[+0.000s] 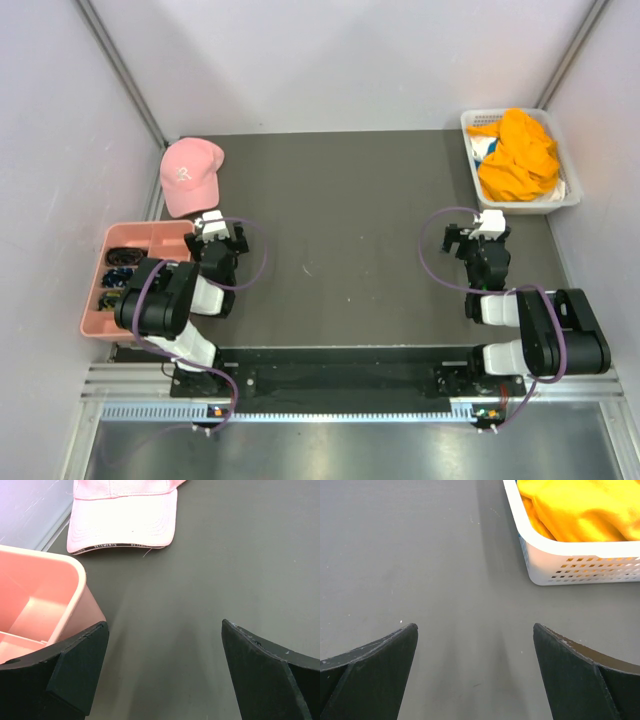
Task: Fold and stack the t-shirts
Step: Grab crumpled tshirt from bin with the right arm
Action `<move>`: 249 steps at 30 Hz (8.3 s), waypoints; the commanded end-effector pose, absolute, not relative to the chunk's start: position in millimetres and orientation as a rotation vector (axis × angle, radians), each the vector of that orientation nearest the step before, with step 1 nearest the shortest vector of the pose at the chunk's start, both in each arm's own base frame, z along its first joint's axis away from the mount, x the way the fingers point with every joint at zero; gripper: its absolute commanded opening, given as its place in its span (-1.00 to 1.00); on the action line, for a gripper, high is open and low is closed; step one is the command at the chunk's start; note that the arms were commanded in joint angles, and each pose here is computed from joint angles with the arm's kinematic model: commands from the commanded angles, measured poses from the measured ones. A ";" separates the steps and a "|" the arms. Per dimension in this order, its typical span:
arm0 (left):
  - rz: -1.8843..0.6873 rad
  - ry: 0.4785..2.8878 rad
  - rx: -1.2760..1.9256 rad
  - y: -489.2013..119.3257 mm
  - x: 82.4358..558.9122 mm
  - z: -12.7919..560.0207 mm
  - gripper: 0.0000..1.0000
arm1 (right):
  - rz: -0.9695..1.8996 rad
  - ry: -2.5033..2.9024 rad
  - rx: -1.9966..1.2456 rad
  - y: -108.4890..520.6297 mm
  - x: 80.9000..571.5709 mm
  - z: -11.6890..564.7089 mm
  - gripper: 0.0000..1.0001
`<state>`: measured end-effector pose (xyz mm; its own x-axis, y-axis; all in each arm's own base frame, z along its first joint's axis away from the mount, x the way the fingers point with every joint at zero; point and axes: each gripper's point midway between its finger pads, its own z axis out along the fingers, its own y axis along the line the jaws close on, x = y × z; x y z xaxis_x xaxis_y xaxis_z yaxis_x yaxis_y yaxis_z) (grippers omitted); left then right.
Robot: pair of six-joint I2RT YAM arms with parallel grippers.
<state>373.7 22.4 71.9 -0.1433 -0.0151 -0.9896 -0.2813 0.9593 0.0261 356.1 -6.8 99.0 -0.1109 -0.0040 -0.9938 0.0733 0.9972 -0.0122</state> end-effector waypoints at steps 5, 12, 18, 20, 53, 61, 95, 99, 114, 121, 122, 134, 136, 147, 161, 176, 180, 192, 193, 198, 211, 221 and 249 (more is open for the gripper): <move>0.214 1.631 -0.250 23.1 381.1 91.3 0.98 | -0.066 1.636 0.047 -7.4 364.2 113.5 0.98; 0.213 1.629 -0.252 23.3 381.5 92.2 0.98 | -0.066 1.632 0.048 -7.4 364.6 114.4 0.98; 0.212 1.628 -0.247 23.0 381.1 91.8 0.98 | -0.064 1.639 0.045 -7.2 364.8 113.0 0.98; 0.211 1.630 -0.246 22.8 381.0 91.8 0.98 | -0.064 1.639 0.045 -6.9 365.1 113.2 0.97; -0.502 1.848 -0.148 -121.1 425.1 210.5 0.98 | -0.009 1.861 0.373 -9.6 399.3 227.8 0.97; -0.895 1.956 0.124 -206.9 407.9 214.2 0.98 | -0.134 1.895 0.362 -21.0 402.6 243.6 0.98; -0.931 1.834 0.104 -415.0 410.4 244.1 0.98 | 0.076 1.911 0.564 190.0 368.5 228.0 0.98; -0.922 1.774 0.039 -404.7 401.2 256.6 0.98 | 0.081 1.858 0.628 177.1 362.4 227.9 0.98; -0.856 1.624 -0.287 -361.7 387.4 258.9 0.98 | 0.048 1.741 0.794 136.4 352.4 231.5 0.98; -0.820 1.631 -0.270 -366.5 394.3 251.0 0.98 | 0.009 1.745 0.813 132.1 353.9 224.8 0.98; -0.815 1.625 -0.283 -364.7 396.1 249.5 0.98 | -0.022 1.743 0.811 130.5 355.4 222.4 0.97; -0.600 1.665 -0.330 -336.2 404.7 229.2 0.98 | -0.165 1.733 0.825 119.5 367.9 212.2 0.97; -0.482 1.687 -0.308 -323.7 407.3 228.4 0.98 | -0.233 1.719 0.824 105.5 368.5 213.3 0.98; -0.203 1.820 -0.223 -230.8 346.9 179.7 0.98 | -0.393 1.779 0.491 26.7 412.1 256.3 0.98; -0.072 1.934 -0.123 -194.6 314.3 149.1 0.98 | -0.554 1.953 0.419 -50.5 494.4 273.5 0.98; 0.024 1.956 -0.054 -178.5 308.8 135.6 0.98 | -0.506 2.048 0.517 -110.0 509.9 250.9 0.71; 0.021 1.949 -0.061 -176.1 309.2 136.2 0.98 | -0.459 2.092 0.520 -115.9 507.9 236.3 0.65; 0.032 1.969 -0.048 -175.3 310.8 128.9 0.98 | -0.453 2.190 0.501 -114.2 501.2 200.2 0.62; 0.033 1.971 -0.048 -174.6 310.1 127.9 0.98 | -0.451 2.197 0.499 -113.7 501.2 197.3 0.62; 0.041 1.976 -0.050 -172.3 311.0 125.3 0.98 | -0.435 2.215 0.518 -117.2 500.3 187.4 0.60; 0.057 1.988 -0.036 -173.3 313.1 121.5 0.98 | -0.412 2.222 0.545 -125.9 504.1 177.3 -0.18; 0.091 2.009 -0.017 -173.3 314.1 112.4 0.98 | -0.404 2.222 0.550 -129.7 505.3 175.0 -1.00; 0.101 2.020 -0.052 -170.6 313.3 124.4 0.98 | -0.040 1.794 0.414 -75.7 458.3 415.8 -1.00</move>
